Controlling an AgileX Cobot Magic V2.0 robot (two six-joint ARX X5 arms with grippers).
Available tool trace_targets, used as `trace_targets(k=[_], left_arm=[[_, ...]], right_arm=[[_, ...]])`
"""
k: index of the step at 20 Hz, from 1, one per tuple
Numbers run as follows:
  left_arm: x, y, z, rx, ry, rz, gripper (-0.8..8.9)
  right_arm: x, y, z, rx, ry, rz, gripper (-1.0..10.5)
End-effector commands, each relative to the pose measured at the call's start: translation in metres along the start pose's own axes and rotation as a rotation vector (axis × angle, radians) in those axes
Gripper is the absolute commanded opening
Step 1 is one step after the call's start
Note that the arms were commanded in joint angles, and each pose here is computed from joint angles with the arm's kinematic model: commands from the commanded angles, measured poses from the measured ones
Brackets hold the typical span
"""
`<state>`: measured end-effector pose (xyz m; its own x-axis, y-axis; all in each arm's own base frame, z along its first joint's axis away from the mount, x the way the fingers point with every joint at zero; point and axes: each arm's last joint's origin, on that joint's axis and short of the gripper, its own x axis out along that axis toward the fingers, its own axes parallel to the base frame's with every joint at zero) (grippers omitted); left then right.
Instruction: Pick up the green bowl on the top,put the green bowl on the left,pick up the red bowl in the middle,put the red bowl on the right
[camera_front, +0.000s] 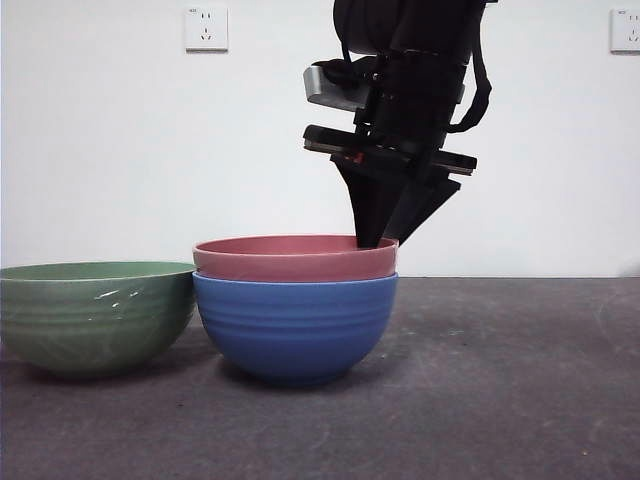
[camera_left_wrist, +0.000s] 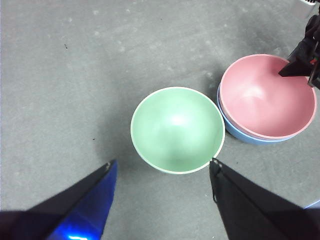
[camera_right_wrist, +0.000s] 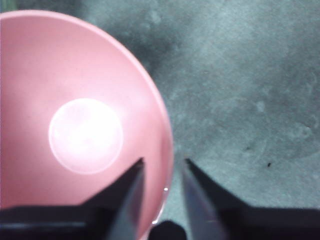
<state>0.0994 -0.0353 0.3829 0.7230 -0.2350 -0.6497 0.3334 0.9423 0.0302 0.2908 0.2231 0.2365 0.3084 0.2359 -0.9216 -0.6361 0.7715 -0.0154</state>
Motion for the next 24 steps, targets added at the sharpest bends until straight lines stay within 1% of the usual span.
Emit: trace_targets(k=[1, 5, 8, 13, 16, 18, 19, 21, 24], left_arm=[[0.000, 0.000, 0.001, 0.006, -0.017, -0.002, 3.13], [0.000, 0.000, 0.001, 0.006, -0.017, -0.002, 3.13], [0.000, 0.000, 0.001, 0.006, -0.017, -0.003, 3.13], [0.000, 0.000, 0.003, 0.006, -0.036, -0.007, 3.13], [0.000, -0.001, 0.005, 0.006, -0.061, -0.050, 3.13], [0.000, -0.001, 0.006, 0.006, -0.072, -0.057, 3.13], [0.000, -0.001, 0.007, 0.006, -0.072, -0.057, 3.13], [0.000, -0.001, 0.007, 0.006, -0.072, -0.057, 3.13], [0.000, -0.001, 0.007, 0.002, -0.072, -0.057, 3.13]], right_arm=[[0.001, 0.001, 0.000, -0.007, 0.001, -0.001, -0.2], [0.000, 0.001, 0.000, -0.007, -0.002, -0.002, -0.2], [-0.010, 0.001, 0.001, -0.007, -0.033, -0.003, -0.2], [-0.052, -0.001, -0.001, -0.003, -0.146, -0.010, -0.2], [-0.089, -0.009, -0.011, 0.021, -0.215, -0.031, -0.2], [-0.115, -0.021, -0.025, 0.059, -0.225, -0.057, -0.2], [-0.125, -0.028, -0.033, 0.085, -0.215, -0.087, -0.2], [-0.141, -0.047, -0.051, 0.166, -0.169, -0.173, -0.2], [-0.141, -0.078, -0.074, 0.304, -0.096, -0.217, -0.2]])
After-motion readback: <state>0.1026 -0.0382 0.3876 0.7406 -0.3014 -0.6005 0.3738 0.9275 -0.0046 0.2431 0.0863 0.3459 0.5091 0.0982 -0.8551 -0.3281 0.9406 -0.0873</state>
